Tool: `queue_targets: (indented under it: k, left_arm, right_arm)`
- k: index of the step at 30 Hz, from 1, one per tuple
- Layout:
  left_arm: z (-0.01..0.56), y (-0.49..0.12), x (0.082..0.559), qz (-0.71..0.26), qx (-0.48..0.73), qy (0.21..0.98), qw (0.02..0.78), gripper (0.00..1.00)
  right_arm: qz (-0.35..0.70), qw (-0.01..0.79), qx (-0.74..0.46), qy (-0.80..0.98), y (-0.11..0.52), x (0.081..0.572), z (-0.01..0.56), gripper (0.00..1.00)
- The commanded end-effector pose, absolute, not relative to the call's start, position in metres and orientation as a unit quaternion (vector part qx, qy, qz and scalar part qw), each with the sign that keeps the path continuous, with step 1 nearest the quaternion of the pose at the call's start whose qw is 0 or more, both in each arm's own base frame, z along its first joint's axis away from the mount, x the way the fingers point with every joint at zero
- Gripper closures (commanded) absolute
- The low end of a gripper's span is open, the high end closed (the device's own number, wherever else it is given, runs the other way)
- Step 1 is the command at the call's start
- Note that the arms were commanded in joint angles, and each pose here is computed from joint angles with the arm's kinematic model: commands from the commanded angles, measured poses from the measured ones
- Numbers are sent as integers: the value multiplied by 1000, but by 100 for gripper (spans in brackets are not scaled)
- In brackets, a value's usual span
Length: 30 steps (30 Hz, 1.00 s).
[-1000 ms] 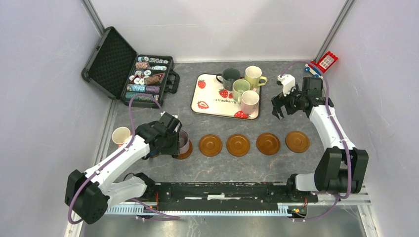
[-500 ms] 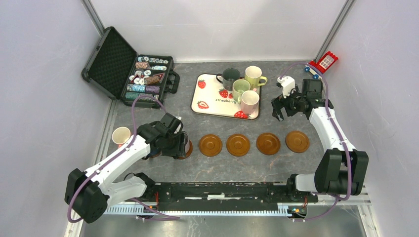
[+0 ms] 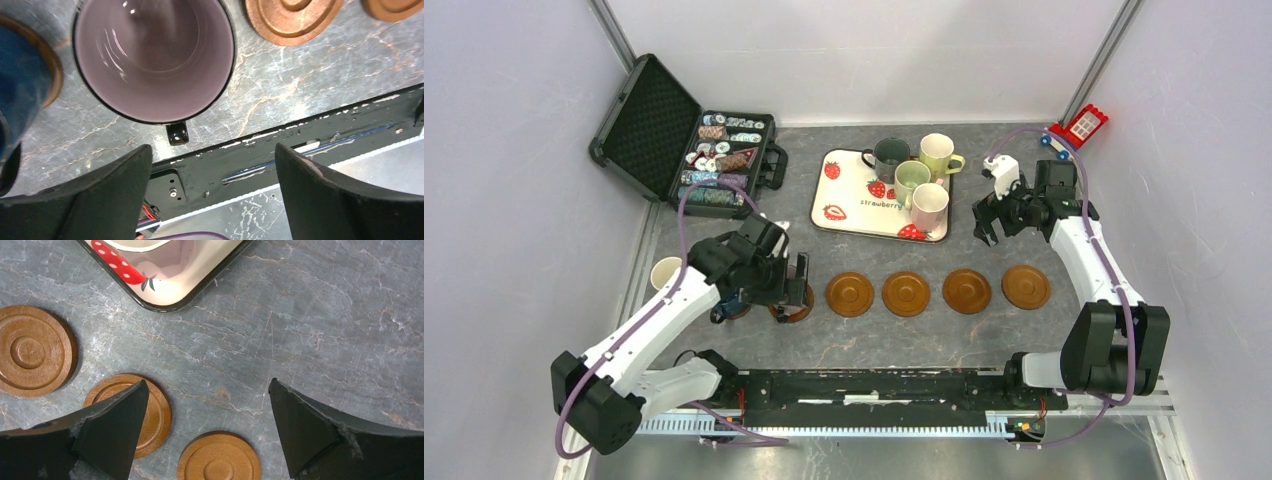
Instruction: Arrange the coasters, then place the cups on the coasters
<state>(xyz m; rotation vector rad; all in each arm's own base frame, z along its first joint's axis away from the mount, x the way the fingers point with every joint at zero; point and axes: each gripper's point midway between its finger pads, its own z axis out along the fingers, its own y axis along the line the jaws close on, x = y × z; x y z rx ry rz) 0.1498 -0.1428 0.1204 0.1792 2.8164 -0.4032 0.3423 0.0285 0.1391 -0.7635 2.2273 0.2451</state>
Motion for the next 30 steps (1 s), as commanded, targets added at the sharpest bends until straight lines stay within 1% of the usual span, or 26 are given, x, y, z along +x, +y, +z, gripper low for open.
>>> queue_targets:
  k: [1, 5, 7, 10, 14, 15, 16, 19, 23, 24, 30]
  left_arm:
    - [162, -139, 169, -142, 111, 961, 212, 0]
    - [185, -135, 182, -134, 162, 945, 250, 0]
    - [201, -145, 187, -158, 225, 924, 267, 0]
    - [215, -164, 189, -201, 312, 889, 269, 0]
    - [229, -192, 188, -271, 364, 853, 257, 0]
    - [232, -197, 190, -282, 367, 849, 255, 0]
    - [236, -201, 192, -294, 374, 842, 253, 0]
    - [247, -207, 208, -319, 365, 837, 255, 0]
    - [259, -208, 231, -368, 317, 839, 244, 0]
    - [260, -207, 237, -383, 302, 840, 240, 0]
    - [265, -190, 272, -386, 251, 849, 258, 0]
  right_arm:
    - [113, 400, -341, 843, 38, 349, 157, 2]
    - [122, 409, -383, 819, 46, 356, 166, 2]
    - [120, 418, -422, 795, 51, 360, 172, 2]
    - [101, 435, -499, 743, 58, 374, 184, 2]
    - [72, 433, -621, 650, 69, 390, 189, 1]
    - [67, 426, -650, 626, 71, 394, 188, 1]
    - [68, 415, -674, 607, 73, 396, 184, 4]
    - [62, 390, -737, 549, 78, 407, 175, 6]
    - [50, 366, -780, 505, 76, 431, 164, 7]
    - [52, 361, -793, 488, 85, 434, 162, 7]
    - [52, 334, -835, 434, 97, 448, 146, 8]
